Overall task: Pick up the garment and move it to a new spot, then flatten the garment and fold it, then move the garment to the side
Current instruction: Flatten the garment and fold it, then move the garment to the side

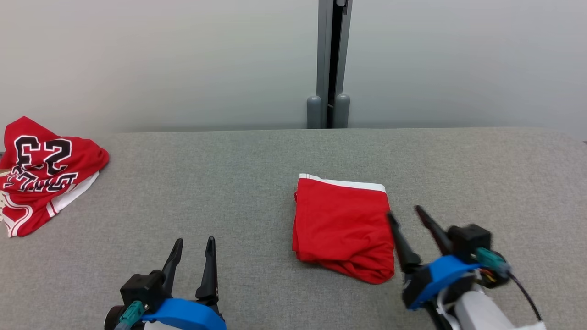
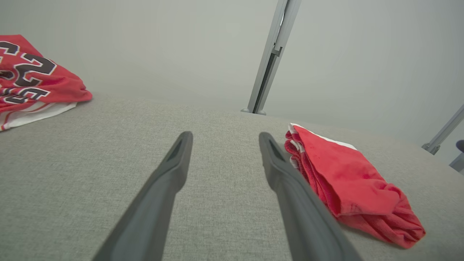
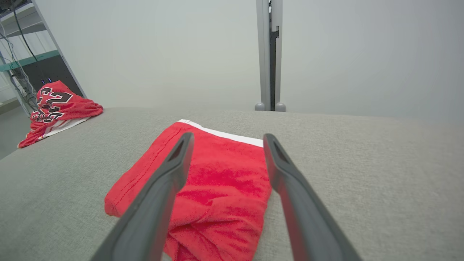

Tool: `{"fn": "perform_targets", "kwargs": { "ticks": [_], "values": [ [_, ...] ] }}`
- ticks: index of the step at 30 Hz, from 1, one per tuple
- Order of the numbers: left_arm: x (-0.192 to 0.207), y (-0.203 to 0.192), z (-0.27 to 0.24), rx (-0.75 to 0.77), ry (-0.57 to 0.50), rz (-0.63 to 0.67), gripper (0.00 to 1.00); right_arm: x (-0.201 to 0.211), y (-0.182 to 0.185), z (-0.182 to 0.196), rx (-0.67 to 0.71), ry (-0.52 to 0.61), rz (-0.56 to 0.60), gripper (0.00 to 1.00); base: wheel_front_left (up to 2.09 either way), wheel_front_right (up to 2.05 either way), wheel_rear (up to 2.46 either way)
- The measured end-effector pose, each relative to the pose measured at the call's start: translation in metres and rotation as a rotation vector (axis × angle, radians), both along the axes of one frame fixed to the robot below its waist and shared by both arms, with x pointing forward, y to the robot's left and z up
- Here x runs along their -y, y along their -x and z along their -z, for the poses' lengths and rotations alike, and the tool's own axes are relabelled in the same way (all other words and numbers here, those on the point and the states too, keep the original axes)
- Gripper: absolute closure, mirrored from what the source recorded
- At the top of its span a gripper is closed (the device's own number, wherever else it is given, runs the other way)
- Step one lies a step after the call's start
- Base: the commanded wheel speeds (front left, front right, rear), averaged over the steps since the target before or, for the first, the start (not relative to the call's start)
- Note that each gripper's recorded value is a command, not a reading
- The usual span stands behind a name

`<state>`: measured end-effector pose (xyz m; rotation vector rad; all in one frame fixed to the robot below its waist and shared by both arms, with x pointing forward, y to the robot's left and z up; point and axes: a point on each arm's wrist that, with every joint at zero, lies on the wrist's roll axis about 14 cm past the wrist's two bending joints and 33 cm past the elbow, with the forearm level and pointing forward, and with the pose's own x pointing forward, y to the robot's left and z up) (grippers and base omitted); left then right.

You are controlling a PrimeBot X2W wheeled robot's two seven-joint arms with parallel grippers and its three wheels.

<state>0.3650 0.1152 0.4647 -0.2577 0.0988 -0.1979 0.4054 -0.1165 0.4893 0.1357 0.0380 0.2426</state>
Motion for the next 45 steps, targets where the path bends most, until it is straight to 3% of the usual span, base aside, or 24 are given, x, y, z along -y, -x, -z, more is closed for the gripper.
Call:
{"fn": "perform_targets", "kwargs": {
  "ticks": [5,11,36,45],
  "values": [
    [-0.004,0.005,0.006,-0.017,0.006,-0.023,0.00,0.044,0.014,0.005,0.004,-0.020,0.140,0.00,0.00,0.00,0.00],
    [-0.011,0.010,0.014,-0.038,0.001,-0.049,0.00,0.064,0.030,0.013,-0.004,-0.006,0.198,0.00,0.00,0.00,0.00],
    [-0.023,0.019,0.022,-0.052,-0.044,-0.081,0.00,0.060,0.043,0.037,-0.080,-0.017,0.189,0.00,0.00,0.00,0.00],
    [-0.020,0.015,0.023,-0.051,-0.059,-0.066,0.00,0.053,-0.005,0.006,-0.078,0.043,0.149,0.00,0.00,0.00,0.00]
  ]
}}
